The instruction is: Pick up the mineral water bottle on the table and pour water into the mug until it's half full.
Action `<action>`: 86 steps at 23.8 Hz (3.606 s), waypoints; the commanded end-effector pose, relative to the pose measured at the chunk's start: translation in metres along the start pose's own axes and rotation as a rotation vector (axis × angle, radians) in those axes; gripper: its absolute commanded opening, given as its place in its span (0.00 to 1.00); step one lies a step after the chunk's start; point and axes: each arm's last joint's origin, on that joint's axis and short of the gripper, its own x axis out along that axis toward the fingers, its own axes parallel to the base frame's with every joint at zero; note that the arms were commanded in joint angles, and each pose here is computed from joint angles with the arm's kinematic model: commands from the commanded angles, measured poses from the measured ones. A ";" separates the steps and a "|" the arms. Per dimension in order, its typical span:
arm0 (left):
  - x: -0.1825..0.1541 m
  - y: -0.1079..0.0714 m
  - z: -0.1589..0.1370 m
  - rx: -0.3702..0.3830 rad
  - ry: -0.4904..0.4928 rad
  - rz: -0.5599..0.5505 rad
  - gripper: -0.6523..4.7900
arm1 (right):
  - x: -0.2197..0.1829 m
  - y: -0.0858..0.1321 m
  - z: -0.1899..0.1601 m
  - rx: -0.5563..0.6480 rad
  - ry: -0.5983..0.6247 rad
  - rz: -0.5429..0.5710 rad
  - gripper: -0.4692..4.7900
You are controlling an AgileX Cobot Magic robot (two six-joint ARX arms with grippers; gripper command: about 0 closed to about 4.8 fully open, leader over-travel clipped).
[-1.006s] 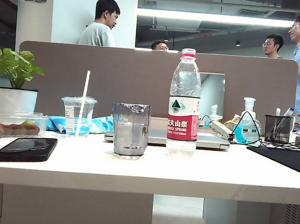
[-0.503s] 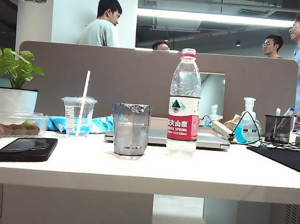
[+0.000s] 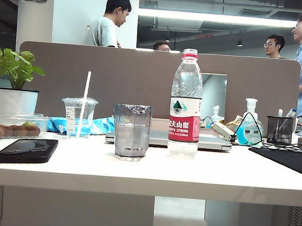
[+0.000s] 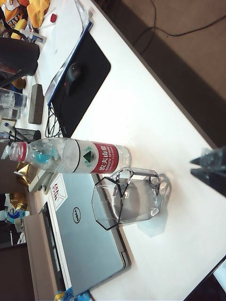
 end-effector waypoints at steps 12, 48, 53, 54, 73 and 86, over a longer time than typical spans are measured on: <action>-0.001 0.000 0.003 0.011 -0.018 -0.001 0.11 | 0.000 0.009 -0.001 -0.013 -0.006 0.112 0.08; -0.033 0.045 -0.064 0.035 -0.205 0.395 0.11 | 0.001 0.009 -0.001 -0.029 -0.005 0.074 0.08; -0.043 0.049 -0.097 0.012 -0.245 0.531 0.11 | 0.001 0.009 -0.001 -0.028 -0.006 0.073 0.08; -0.042 0.050 -0.100 -0.009 -0.226 0.543 0.11 | 0.001 0.009 -0.001 -0.028 -0.005 0.073 0.08; -0.041 0.052 -0.107 -0.089 -0.179 0.731 0.11 | 0.001 0.009 -0.002 -0.028 -0.003 0.073 0.08; -0.041 0.052 -0.107 -0.089 -0.177 0.727 0.11 | 0.001 0.009 -0.002 -0.028 -0.003 0.073 0.08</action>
